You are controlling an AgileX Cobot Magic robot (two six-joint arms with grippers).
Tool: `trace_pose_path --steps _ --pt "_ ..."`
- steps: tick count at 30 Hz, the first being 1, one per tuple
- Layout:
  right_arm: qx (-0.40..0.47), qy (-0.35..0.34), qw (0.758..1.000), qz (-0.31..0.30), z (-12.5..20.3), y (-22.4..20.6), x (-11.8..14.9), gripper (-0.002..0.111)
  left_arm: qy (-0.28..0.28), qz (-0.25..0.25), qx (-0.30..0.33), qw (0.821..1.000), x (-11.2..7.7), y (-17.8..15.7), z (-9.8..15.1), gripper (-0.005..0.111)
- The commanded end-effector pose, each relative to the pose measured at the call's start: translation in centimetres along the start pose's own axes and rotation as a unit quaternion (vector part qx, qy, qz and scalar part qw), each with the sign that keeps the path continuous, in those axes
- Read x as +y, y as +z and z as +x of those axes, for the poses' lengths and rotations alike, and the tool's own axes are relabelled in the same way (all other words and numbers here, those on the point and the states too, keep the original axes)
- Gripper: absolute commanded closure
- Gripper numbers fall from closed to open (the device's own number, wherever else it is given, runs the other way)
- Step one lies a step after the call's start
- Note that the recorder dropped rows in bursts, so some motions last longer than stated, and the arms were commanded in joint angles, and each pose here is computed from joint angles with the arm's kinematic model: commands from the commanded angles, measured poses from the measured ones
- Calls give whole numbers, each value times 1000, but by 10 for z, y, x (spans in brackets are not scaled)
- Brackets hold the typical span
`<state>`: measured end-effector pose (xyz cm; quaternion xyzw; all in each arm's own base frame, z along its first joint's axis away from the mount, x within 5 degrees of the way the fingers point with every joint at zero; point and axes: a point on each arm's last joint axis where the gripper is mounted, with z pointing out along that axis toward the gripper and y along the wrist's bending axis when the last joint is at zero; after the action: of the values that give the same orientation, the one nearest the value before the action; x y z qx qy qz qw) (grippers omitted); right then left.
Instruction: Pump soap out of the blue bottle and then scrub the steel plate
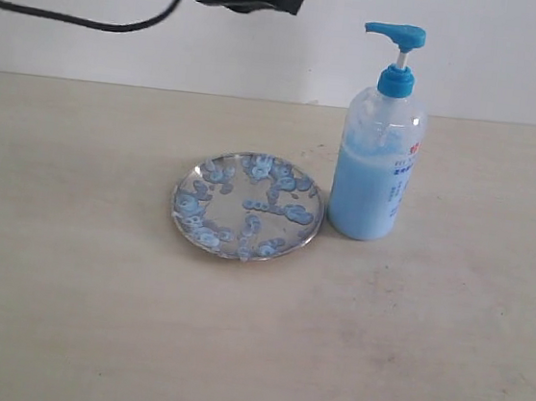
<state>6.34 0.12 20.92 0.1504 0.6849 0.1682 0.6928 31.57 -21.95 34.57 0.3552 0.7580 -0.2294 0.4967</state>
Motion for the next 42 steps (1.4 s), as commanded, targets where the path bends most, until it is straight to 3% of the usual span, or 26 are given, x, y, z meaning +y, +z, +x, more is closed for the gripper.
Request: trace_pose_path --steps 1,4,7,9,12,17,20,23,25,28,32,35,37,42 --pt "-5 -4 1000 0 -1 0 0 108 37 -92 -112 989 -39 -87 13 103" --pt "-5 -4 1000 0 -1 0 0 108 73 -58 -124 988 -62 -129 41 103" --pt "-5 -4 1000 0 -1 0 0 108 71 -40 -132 988 -73 -158 68 103" --pt "-5 -4 1000 0 -1 0 0 108 76 -66 -146 984 -74 -178 82 103" --pt "-5 -4 1000 0 -1 0 0 108 91 -149 -171 970 -66 -207 96 103" --pt "-5 -4 1000 0 -1 0 0 108 222 -284 -203 910 -60 -253 111 103" --pt "-5 -4 1000 0 -1 0 0 108 305 -324 -223 867 -64 -278 112 103" --pt "-5 -4 1000 0 -1 0 0 108 328 -345 -240 846 -66 -294 114 103" --pt "-5 -4 1000 0 -1 0 0 108 316 -348 -247 847 -66 -297 114 103" --pt "-5 -4 1000 0 -1 0 0 108 249 -330 -269 870 -66 -292 119 103" --pt "-5 -4 1000 0 -1 0 0 108 21 -268 -274 923 -61 -267 140 103" --pt "-5 -4 1000 0 -1 0 0 108 -114 -280 -213 929 -51 -251 172 103" --pt "-5 -4 1000 0 -1 0 0 108 -135 -312 -165 926 -48 -247 194 103" --pt "-5 -4 1000 0 -1 0 0 108 -92 -383 -92 914 -53 -254 222 103"
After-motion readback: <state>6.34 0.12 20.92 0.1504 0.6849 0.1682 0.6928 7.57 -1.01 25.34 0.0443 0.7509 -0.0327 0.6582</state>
